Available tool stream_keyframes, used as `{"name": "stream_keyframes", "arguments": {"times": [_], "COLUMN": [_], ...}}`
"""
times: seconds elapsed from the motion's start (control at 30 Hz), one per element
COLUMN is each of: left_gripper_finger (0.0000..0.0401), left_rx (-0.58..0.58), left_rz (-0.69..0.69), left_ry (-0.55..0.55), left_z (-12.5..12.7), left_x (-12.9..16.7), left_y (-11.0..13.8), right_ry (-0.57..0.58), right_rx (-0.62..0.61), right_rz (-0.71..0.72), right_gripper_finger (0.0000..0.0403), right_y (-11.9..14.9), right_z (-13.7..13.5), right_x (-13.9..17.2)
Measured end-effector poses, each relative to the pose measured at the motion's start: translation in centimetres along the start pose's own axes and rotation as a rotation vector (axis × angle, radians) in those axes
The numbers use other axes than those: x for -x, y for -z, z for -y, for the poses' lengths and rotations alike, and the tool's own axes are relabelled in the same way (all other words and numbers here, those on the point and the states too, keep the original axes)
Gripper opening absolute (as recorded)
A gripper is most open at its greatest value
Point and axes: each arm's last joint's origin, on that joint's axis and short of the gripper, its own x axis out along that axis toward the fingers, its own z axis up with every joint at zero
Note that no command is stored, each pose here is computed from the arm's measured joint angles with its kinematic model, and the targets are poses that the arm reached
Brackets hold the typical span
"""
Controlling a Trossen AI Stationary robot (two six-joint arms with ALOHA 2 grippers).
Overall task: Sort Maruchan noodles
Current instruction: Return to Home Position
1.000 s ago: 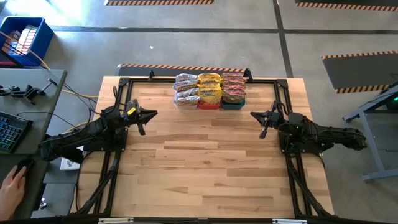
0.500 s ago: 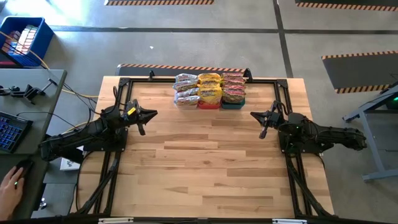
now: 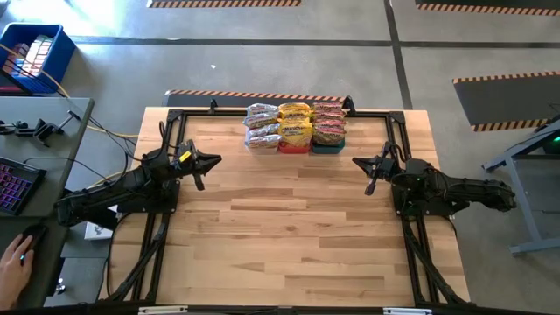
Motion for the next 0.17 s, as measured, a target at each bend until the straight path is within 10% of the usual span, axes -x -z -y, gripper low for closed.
{"name": "stream_keyframes", "arguments": {"times": [0.17], "left_gripper_finger": [0.0035], "left_rx": [0.000], "left_rz": [0.000], "left_ry": [0.000], "left_z": [0.00], "left_x": [0.00], "left_y": [0.00], "right_ry": [0.000], "right_rx": [0.000], "right_rz": [0.000], "right_gripper_finger": [0.0002], "right_y": [0.00], "right_z": [0.00], "right_x": [0.00]}}
